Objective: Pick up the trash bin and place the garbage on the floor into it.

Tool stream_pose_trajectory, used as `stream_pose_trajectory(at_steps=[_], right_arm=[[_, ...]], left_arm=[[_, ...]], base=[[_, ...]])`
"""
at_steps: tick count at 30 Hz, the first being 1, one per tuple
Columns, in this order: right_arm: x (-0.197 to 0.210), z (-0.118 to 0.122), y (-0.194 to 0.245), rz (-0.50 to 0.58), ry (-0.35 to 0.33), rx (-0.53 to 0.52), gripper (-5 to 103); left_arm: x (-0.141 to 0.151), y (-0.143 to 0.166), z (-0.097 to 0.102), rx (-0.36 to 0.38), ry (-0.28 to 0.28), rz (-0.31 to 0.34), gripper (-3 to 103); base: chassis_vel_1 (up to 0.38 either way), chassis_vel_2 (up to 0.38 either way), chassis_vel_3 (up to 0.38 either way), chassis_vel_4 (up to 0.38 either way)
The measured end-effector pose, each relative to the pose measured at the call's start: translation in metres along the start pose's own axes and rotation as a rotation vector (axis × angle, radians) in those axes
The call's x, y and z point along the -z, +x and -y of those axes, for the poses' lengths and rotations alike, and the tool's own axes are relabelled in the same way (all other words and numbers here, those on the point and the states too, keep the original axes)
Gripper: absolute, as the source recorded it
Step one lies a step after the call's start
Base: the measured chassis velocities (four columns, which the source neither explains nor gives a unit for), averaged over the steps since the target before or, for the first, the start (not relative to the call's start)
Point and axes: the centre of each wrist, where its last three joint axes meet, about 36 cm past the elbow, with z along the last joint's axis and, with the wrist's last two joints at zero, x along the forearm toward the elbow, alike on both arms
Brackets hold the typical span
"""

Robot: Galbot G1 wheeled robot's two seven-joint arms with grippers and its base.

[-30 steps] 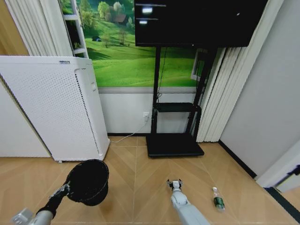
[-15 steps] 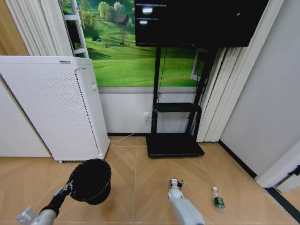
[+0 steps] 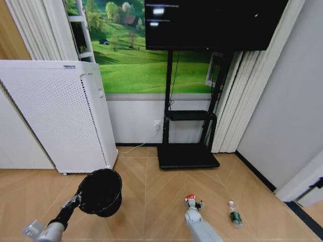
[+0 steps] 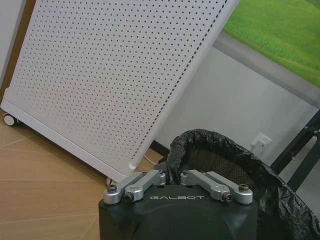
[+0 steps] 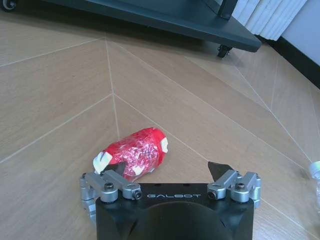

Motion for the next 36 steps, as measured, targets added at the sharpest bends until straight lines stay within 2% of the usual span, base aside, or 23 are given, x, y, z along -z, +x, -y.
stream_pose_trajectory(at_steps=[5,7,8,9,11,12,13,15,18,20,21,24,25,26,27,28,30,31,32,35,36], right_arm=[[0.003,-0.005,-0.002,-0.004,-0.001,0.016,86],[0.007,-0.012,-0.003,-0.007,-0.006,0.035,77],[0.007,-0.012,-0.003,-0.007,-0.006,0.035,77],[0.010,-0.015,-0.005,-0.010,-0.006,0.048,73],[0.013,-0.015,-0.008,-0.006,-0.003,0.055,62],[0.013,-0.015,-0.008,-0.006,-0.003,0.055,62],[0.017,-0.016,-0.010,-0.003,-0.005,0.056,57],[0.020,-0.015,-0.011,0.002,-0.006,0.059,46],[0.020,-0.015,-0.012,0.005,-0.004,0.060,41],[0.021,-0.015,-0.011,0.010,-0.004,0.064,30],[0.021,-0.015,-0.011,0.010,-0.004,0.064,30],[0.021,-0.017,-0.010,0.009,-0.003,0.068,14],[0.021,-0.017,-0.010,0.009,-0.003,0.068,14],[0.020,-0.018,-0.010,0.009,-0.003,0.069,8],[0.020,-0.018,-0.009,0.014,-0.004,0.070,8],[0.020,-0.019,-0.007,0.030,-0.008,0.075,3],[0.019,-0.019,-0.005,0.062,0.000,0.083,2],[0.018,-0.017,-0.004,0.098,0.013,0.095,7],[0.018,-0.017,-0.004,0.098,0.013,0.095,7],[0.012,-0.001,0.003,0.188,0.110,0.155,24],[0.012,-0.001,0.003,0.188,0.110,0.155,24]], left_arm=[[0.000,0.002,-0.001,0.003,-0.002,-0.003,7],[0.000,0.006,-0.005,0.013,-0.010,-0.010,7],[0.000,0.006,-0.005,0.013,-0.010,-0.010,7],[0.007,0.009,-0.016,0.042,-0.062,-0.037,7],[0.023,0.009,-0.033,0.059,-0.156,-0.040,7],[0.023,0.009,-0.033,0.059,-0.156,-0.040,7],[0.038,0.010,-0.045,0.064,-0.215,-0.032,7],[0.047,0.014,-0.053,0.049,-0.241,-0.029,7],[0.047,0.018,-0.055,0.036,-0.246,-0.034,7],[0.041,0.024,-0.058,0.030,-0.244,-0.043,7],[0.041,0.024,-0.058,0.030,-0.244,-0.043,7],[0.032,0.029,-0.057,0.029,-0.233,-0.052,7],[0.032,0.029,-0.057,0.029,-0.233,-0.052,7],[0.031,0.030,-0.057,0.027,-0.232,-0.050,7],[0.031,0.030,-0.057,0.026,-0.231,-0.049,7],[0.030,0.030,-0.057,0.025,-0.231,-0.048,7],[0.030,0.029,-0.058,0.025,-0.231,-0.048,7],[0.030,0.029,-0.058,0.024,-0.231,-0.048,7],[0.030,0.029,-0.058,0.024,-0.231,-0.048,7],[0.027,0.029,-0.057,0.020,-0.224,-0.050,7],[0.027,0.029,-0.057,0.020,-0.224,-0.050,7]], base=[[0.000,0.000,0.000,0.000],[0.000,0.000,0.000,0.000],[0.000,0.000,0.000,0.000],[0.000,0.000,0.000,0.000],[0.000,0.000,0.000,0.000],[0.000,0.000,0.000,0.000],[0.000,0.000,0.000,0.000],[0.000,0.000,0.000,0.000],[0.000,0.000,0.000,0.000],[0.000,0.000,0.000,0.000],[0.000,0.000,0.000,0.000],[0.000,0.000,0.000,0.000],[0.000,0.000,0.000,0.000],[0.000,0.000,0.000,0.000],[0.000,0.000,0.000,0.000],[0.000,0.000,0.000,0.000],[0.000,0.000,0.000,0.000],[0.000,0.000,0.000,0.000],[0.000,0.000,0.000,0.000],[0.000,0.000,0.000,0.000],[0.000,0.000,0.000,0.000]])
